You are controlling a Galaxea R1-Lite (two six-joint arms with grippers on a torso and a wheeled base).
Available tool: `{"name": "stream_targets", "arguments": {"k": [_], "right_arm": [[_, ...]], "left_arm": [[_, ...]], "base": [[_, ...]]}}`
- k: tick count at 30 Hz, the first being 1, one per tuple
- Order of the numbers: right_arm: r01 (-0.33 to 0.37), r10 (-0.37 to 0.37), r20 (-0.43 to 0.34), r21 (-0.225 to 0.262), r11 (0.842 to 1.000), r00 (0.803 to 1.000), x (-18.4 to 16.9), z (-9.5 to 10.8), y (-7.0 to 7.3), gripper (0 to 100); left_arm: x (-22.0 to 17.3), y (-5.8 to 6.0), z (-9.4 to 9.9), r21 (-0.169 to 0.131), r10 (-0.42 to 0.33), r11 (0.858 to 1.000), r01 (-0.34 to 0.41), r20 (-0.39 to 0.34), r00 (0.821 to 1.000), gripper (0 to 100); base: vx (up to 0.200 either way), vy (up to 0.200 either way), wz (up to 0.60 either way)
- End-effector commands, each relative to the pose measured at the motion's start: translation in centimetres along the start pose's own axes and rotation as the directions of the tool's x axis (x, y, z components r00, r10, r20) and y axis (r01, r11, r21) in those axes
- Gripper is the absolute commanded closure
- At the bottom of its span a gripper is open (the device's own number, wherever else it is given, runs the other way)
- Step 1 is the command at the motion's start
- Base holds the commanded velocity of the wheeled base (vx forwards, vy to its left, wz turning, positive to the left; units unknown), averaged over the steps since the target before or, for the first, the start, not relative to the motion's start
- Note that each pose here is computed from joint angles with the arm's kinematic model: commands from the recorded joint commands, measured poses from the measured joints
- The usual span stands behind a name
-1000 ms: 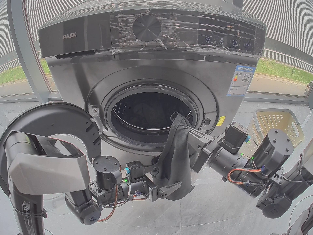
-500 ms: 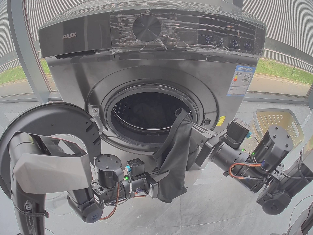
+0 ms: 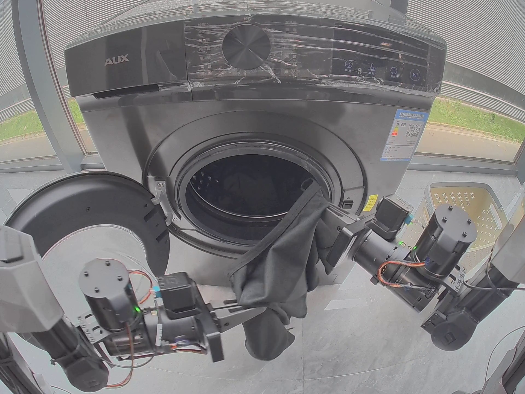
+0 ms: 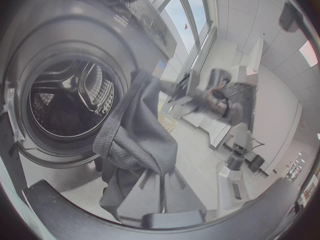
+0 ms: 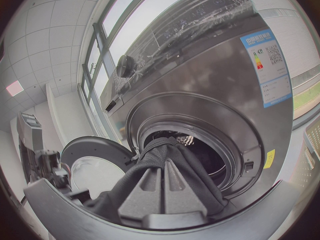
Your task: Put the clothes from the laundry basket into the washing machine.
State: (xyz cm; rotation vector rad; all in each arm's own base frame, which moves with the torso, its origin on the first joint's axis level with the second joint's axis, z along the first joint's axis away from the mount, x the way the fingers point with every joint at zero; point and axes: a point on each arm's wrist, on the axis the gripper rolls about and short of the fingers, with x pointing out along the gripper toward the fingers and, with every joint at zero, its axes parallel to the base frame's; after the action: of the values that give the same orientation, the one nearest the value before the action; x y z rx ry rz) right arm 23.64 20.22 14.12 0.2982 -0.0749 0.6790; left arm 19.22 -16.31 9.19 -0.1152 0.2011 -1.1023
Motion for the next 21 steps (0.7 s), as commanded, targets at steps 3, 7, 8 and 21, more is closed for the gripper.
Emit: {"name": "stream_targets", "arguments": {"k": [3, 7, 8, 21], "right_arm": [[0.020, -0.015, -0.165, 0.030, 0.999, 0.986, -2.1, -3.3, -0.7, 100], [-0.013, 0.021, -0.216, 0.037, 0.999, 0.976, -2.8, -4.1, -0.5, 100], [-0.023, 0.030, -0.216, 0.039, 0.999, 0.976, -2.9, -4.0, -0.2, 100], [-0.023, 0.025, -0.331, 0.010, 1.000, 0.943, -7.9, -4.1, -0.4, 0]], "left_arm": [[-5.7, -2.6, 3.9, -0.021, -0.067, 0.997, 0.072, 0.162, 0.984, 100], [-5.5, -2.4, 4.2, -0.018, -0.060, 0.998, 0.065, 0.173, 0.983, 100], [-5.5, -2.3, 4.2, -0.018, -0.054, 0.998, 0.058, 0.173, 0.983, 100], [-6.3, -0.5, 4.6, -0.031, 0.074, 0.997, -0.069, 0.204, 0.976, 100]], "base": [[0.000, 0.000, 0.00], [0.000, 0.000, 0.00], [0.000, 0.000, 0.00], [0.000, 0.000, 0.00]]}}
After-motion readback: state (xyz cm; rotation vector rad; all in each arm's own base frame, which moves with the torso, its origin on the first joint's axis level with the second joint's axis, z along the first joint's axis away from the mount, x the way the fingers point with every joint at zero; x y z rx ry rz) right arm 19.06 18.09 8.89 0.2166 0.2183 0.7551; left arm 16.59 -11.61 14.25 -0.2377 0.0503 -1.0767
